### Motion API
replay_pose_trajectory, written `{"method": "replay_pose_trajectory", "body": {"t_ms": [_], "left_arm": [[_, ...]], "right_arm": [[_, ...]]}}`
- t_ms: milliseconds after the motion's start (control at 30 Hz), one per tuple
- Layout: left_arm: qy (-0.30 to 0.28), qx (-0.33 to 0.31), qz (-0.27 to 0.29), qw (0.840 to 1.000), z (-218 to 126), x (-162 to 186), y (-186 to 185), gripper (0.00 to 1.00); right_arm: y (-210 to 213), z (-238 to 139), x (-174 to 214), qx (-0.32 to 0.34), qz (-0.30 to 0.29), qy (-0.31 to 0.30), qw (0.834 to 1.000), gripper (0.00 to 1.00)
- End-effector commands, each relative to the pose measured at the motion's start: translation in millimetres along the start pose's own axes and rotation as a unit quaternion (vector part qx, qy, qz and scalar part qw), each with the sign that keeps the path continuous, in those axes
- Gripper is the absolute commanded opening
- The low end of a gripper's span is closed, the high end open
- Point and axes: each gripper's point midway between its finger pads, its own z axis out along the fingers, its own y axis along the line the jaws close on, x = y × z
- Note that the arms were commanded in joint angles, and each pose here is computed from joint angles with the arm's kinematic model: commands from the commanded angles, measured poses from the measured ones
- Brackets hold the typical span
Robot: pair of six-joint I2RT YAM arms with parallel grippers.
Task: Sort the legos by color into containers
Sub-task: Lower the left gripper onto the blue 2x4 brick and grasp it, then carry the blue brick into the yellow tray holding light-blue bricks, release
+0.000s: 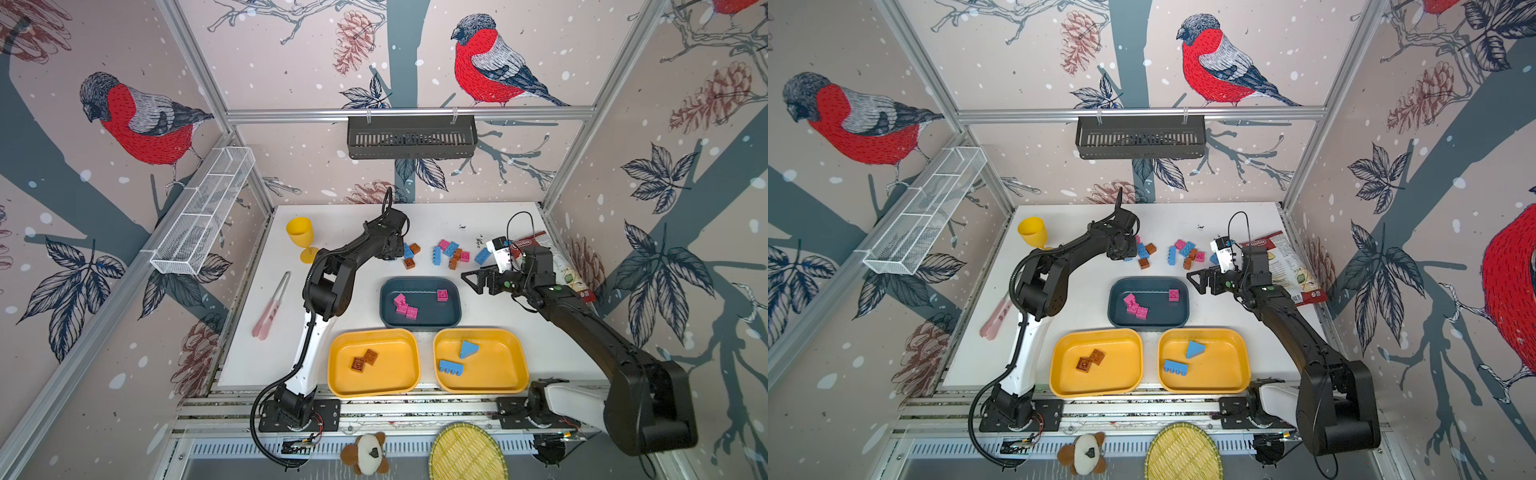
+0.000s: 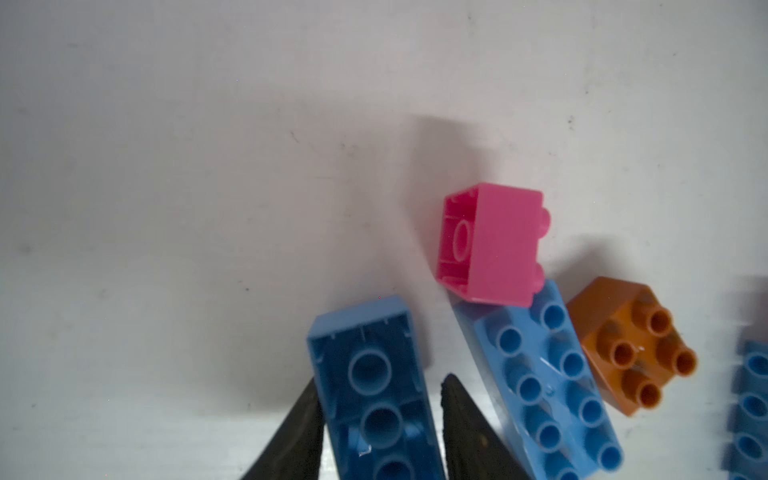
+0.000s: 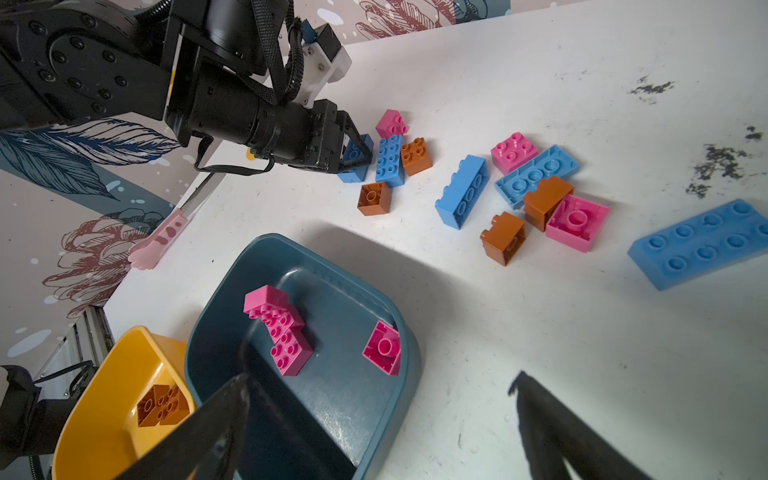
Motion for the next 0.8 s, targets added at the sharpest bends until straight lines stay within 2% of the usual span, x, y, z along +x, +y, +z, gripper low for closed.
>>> {"method": "replay_pose_trajectory", "body": {"t_ms": [0,300,367,500,600,767], "left_arm": [[0.003,-0.032,0.006,0.999,0.9,1.6,11.8,0.4],[0.008,-0.044,0.031,0.999,-4.1,1.2,16.6,0.29],[0.005,-0.041,0.041,0.998,-11.8,-2.7,15.0,0.24],[-0.004,-0.021,0.056,0.998,-36.0,-10.3,8.9,0.22],[-0.005,0.026,0.081,0.996,-62.2,-6.2,-8.7,0.22],[-0.012,0.1,0.164,0.981,-116.9,27.0,-43.9,0.22]], "right_arm": [[1.9,0.2,-3.8,-0.006,-0.01,-0.006,1.0,0.99],[2.6,0.1,-4.0,-0.009,-0.01,-0.007,1.0,1.0],[2.6,-0.1,-4.9,-0.008,-0.01,-0.008,1.0,1.0],[3.3,-0.6,-6.6,-0.01,-0.009,-0.011,1.0,1.0],[5.2,-1.8,-8.3,-0.013,-0.009,-0.013,1.0,0.99],[7.3,-5.2,-11.1,-0.012,-0.008,-0.019,1.0,1.0]]}}
